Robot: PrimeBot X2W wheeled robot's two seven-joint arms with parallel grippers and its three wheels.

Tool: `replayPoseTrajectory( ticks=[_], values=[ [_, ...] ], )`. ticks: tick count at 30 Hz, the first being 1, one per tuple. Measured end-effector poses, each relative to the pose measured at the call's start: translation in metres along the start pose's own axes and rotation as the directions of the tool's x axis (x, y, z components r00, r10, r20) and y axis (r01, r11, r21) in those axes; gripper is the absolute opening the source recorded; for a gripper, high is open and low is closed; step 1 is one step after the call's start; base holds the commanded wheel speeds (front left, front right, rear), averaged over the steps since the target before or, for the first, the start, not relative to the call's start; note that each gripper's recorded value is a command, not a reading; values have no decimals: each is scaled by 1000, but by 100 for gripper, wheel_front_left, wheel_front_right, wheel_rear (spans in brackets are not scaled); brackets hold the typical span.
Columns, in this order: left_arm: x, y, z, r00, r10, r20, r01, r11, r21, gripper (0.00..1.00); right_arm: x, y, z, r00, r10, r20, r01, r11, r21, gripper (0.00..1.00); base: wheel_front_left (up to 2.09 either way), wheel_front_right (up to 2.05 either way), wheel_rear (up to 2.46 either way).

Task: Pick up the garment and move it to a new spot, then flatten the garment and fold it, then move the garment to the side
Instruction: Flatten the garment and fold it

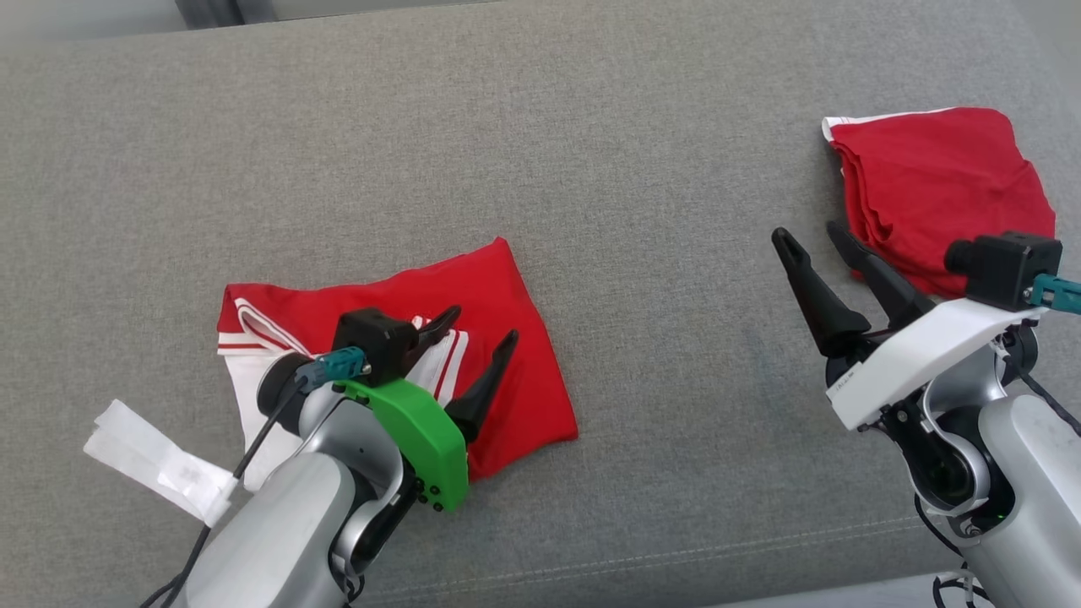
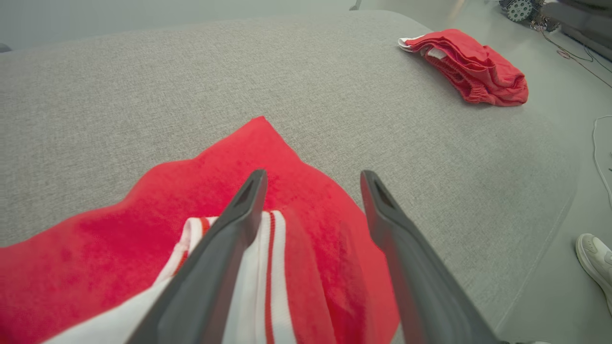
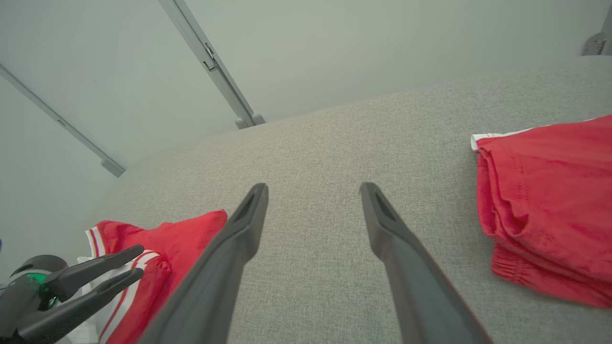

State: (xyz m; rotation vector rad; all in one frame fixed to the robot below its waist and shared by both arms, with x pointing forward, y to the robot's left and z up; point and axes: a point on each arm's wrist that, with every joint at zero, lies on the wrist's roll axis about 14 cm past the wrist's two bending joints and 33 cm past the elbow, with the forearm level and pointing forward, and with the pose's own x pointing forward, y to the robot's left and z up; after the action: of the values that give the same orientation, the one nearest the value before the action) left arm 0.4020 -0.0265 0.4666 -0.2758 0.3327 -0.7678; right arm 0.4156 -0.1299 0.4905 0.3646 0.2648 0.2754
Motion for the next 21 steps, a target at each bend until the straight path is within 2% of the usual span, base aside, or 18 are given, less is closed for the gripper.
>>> replayPoseTrajectory(
  ticks=[15,16,17,21],
  values=[
    [-11,8,-15,994,34,-101,-29,998,56,100,-4,6,-2,1000,21,3,-21,1000,7,100,0,0,0],
    [-12,9,-16,993,39,-111,-32,998,59,91,-5,7,-2,1000,21,2,-21,1000,8,100,0,0,0],
    [-13,10,-17,992,41,-116,-34,997,62,63,-5,7,-3,1000,22,0,-22,1000,8,100,0,0,0],
    [-13,10,-17,991,45,-124,-37,997,65,64,-6,9,-2,999,32,2,-32,999,7,100,0,0,0]
  ],
)
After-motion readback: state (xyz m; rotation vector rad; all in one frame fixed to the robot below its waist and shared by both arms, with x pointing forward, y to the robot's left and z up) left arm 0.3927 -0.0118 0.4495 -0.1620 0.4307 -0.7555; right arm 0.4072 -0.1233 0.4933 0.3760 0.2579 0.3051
